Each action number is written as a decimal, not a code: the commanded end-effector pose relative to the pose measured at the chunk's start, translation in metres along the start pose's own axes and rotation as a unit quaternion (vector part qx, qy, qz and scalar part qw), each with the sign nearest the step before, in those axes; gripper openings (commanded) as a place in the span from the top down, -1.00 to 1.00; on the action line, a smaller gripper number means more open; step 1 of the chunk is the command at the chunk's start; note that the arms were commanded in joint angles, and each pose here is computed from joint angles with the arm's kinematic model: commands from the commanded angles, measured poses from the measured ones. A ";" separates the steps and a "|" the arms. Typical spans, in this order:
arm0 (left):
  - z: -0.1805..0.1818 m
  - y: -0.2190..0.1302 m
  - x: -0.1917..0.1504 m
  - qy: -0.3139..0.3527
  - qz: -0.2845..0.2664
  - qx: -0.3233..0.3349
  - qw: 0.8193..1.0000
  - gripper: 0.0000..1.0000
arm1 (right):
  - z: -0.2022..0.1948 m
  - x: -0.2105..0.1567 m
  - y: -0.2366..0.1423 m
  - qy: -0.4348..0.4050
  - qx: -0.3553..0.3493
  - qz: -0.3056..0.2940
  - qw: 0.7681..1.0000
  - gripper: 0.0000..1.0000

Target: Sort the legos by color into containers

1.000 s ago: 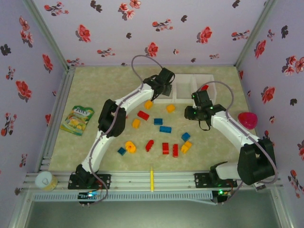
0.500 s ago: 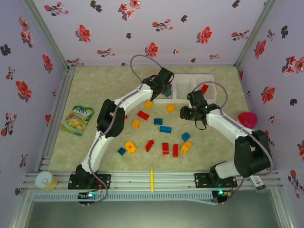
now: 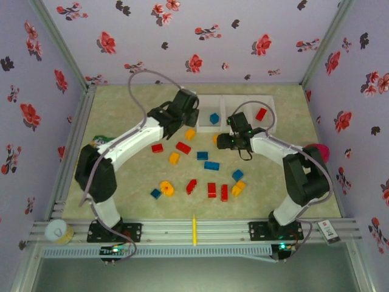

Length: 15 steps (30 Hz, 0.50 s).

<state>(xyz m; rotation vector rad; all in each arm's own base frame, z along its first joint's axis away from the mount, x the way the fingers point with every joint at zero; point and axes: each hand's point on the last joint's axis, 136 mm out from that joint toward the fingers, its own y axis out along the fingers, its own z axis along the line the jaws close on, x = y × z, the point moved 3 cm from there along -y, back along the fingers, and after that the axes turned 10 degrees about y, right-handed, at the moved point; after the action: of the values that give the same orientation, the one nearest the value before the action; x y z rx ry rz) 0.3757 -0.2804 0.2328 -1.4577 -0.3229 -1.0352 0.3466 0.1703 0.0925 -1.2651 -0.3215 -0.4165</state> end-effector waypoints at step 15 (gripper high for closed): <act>0.028 -0.016 -0.066 -0.033 0.048 0.048 0.997 -0.02 | 0.020 0.017 0.041 -0.064 -0.010 -0.039 0.997 -0.41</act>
<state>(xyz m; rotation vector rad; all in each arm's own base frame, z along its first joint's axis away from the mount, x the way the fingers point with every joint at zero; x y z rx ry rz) 0.3346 -0.2318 0.1892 -1.4189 -0.2794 -0.8925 0.3676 0.1941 0.0662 -1.2959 -0.4092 -0.3785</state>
